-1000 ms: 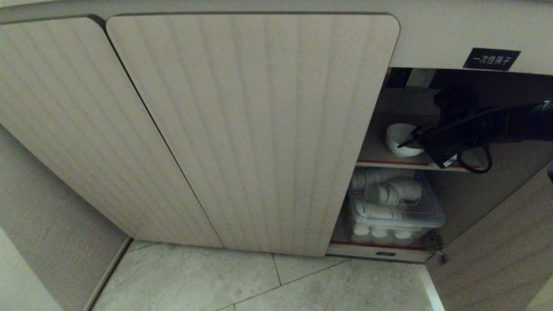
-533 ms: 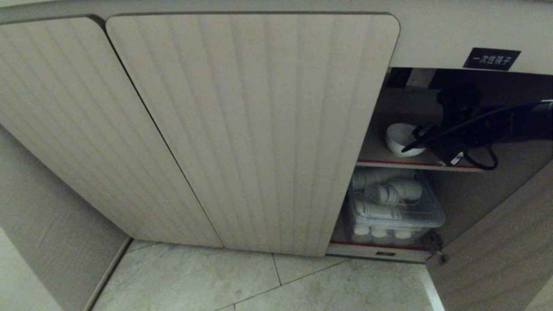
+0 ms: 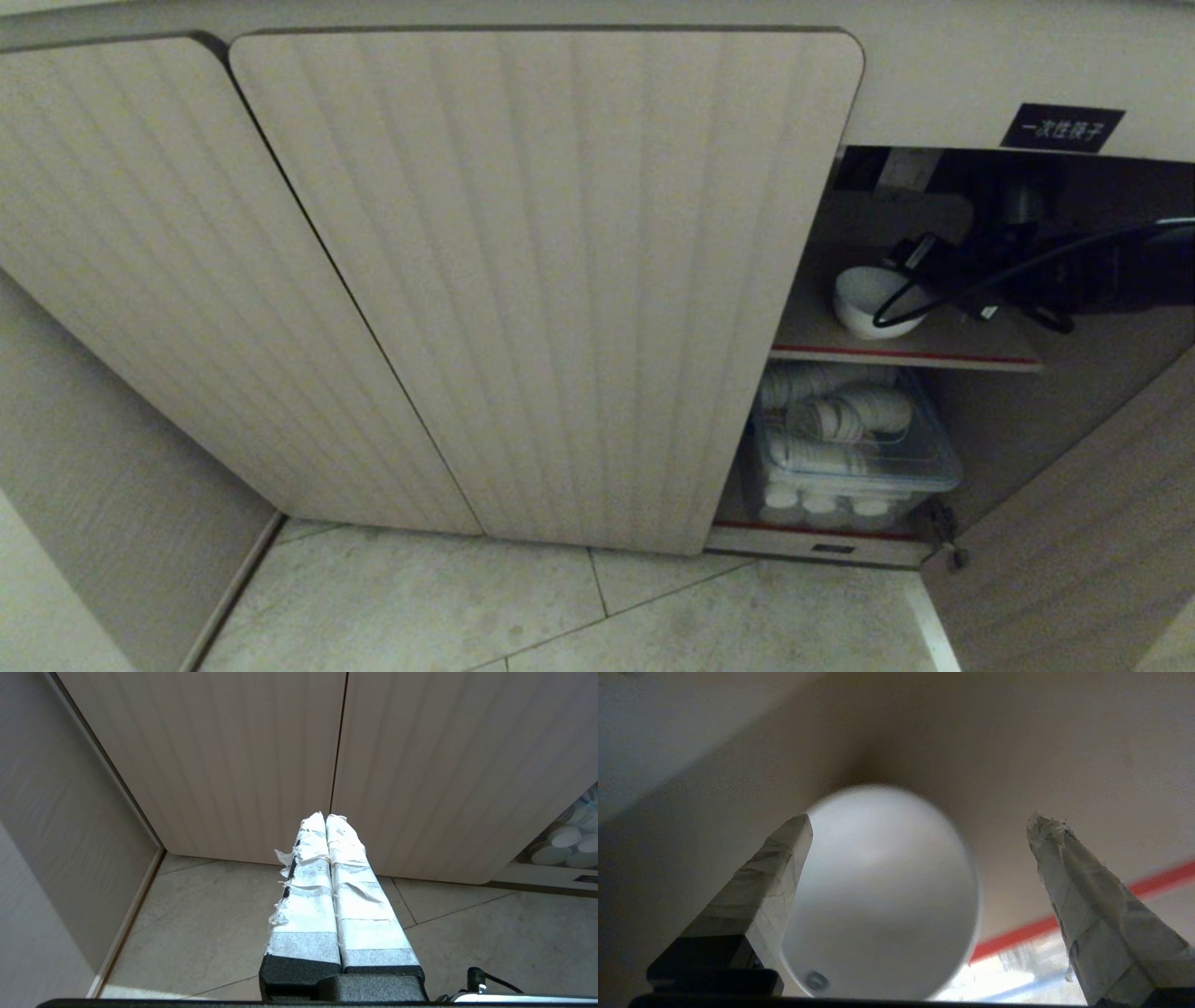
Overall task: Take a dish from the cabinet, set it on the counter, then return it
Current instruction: Put it back into the cabinet
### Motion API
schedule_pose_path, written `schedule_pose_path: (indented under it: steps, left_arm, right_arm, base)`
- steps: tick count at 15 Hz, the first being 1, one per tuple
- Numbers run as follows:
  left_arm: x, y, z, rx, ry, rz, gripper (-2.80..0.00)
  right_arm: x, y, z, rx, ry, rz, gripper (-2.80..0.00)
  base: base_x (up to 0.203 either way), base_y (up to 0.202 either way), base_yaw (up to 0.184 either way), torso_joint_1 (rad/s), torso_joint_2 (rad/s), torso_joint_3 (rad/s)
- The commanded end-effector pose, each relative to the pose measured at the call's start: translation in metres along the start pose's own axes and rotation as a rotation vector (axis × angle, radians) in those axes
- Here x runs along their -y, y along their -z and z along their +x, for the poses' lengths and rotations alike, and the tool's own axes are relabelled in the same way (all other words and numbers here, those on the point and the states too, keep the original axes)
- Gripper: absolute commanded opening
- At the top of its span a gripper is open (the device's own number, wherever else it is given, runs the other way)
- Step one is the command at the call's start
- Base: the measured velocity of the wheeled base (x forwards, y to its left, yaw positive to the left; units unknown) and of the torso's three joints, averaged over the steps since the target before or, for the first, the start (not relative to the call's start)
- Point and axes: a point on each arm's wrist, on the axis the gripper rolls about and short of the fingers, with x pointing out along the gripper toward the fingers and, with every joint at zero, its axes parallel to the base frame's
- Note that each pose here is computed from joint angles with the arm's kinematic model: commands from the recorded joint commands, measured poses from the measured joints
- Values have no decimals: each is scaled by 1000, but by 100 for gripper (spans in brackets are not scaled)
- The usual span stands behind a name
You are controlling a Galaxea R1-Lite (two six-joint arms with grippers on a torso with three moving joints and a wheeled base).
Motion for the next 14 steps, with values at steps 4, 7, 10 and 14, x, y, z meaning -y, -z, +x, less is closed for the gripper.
schedule_pose_path:
  steps: [4, 7, 10, 14]
  left_arm:
    - [0, 0, 0, 2, -2, -1, -280]
    - [0, 0, 0, 0, -1, -1, -280]
    - [0, 0, 0, 1, 0, -1, -280]
    - [0, 0, 0, 1, 0, -1, -280]
  right_arm:
    - [-2, -5, -6, 69, -36, -92, 0]
    - [4, 3, -8, 132, -63, -198, 0]
    - [9, 10, -10, 154, -71, -230, 0]
    - [11, 11, -11, 179, -79, -243, 0]
  base:
    - [0, 0, 0, 0, 0, 0]
    - [0, 0, 0, 0, 0, 0]
    - [0, 0, 0, 0, 0, 0]
    - [0, 0, 0, 0, 0, 0]
